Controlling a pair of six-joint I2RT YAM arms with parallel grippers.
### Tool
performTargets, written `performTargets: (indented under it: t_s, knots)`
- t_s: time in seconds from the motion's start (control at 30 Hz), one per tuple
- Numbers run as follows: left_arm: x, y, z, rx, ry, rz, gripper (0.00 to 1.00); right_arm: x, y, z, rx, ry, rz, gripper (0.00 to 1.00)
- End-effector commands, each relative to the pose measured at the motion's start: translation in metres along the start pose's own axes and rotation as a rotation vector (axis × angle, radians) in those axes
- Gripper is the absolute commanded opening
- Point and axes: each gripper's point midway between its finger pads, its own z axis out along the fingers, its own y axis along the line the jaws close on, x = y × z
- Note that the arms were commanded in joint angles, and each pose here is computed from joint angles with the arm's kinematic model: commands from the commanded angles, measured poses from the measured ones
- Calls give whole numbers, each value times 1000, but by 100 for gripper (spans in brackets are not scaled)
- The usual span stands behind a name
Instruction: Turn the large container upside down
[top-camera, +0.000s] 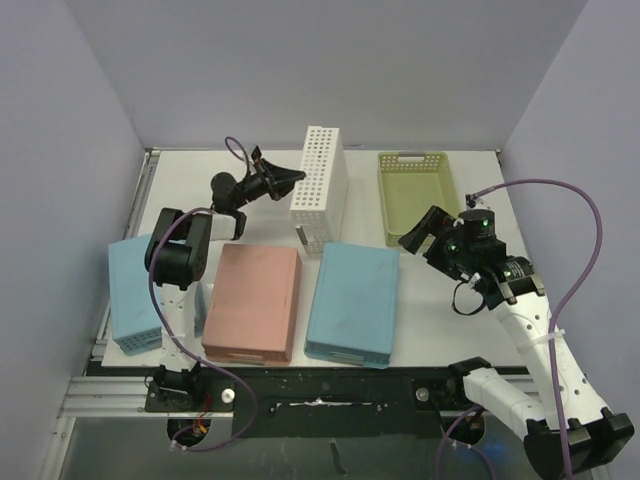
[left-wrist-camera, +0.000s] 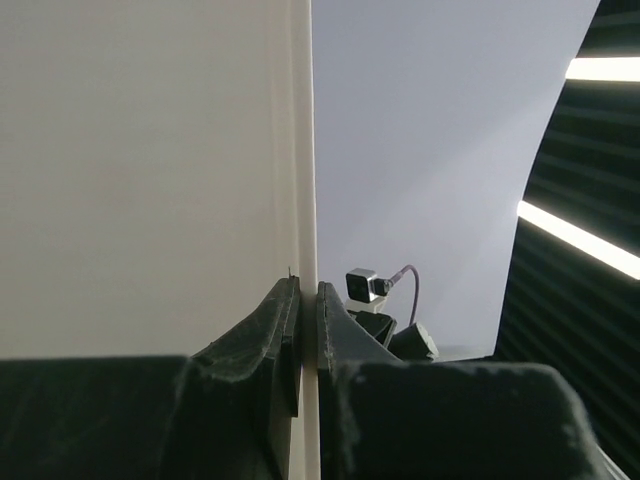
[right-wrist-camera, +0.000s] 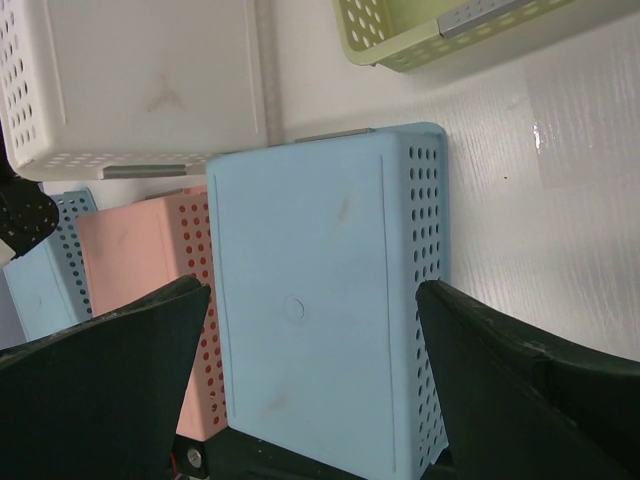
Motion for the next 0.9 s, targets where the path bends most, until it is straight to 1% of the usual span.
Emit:
performTargets:
  t_s: [0.0, 0.2, 0.3, 0.37, 0.4, 0.47, 0.5, 0.57, 0.67, 0.87]
  knots:
    - [-7, -15, -28, 94, 0, 55, 0, -4, 3, 0, -16, -28, 9, 89]
    - [-21, 10, -82, 96, -77, 14, 0, -4, 1, 3, -8, -24, 10, 89]
    - [-32, 12, -113, 105, -144, 17, 4, -2, 0, 7, -2, -17, 9, 89]
    - [-41, 13, -128, 90, -174, 21, 13, -1, 1, 11, -5, -7, 8, 89]
    - [-46, 12, -136, 73, -190, 35, 20, -1, 2, 12, -7, -1, 9, 89]
    - [-56, 14, -147, 31, -220, 49, 41, -2, 3, 14, -6, 3, 8, 89]
    - [-61, 14, -151, 10, -236, 64, 50, -3, 3, 14, -4, 3, 5, 89]
    - [-71, 16, -157, -40, -265, 77, 64, -5, 3, 14, 4, -5, -6, 89]
    - [-84, 17, -161, -109, -292, 114, 69, -15, 3, 11, 27, -28, -37, 89]
    - [-110, 18, -154, -310, -323, 217, 72, -48, 2, 5, 125, -84, -152, 89]
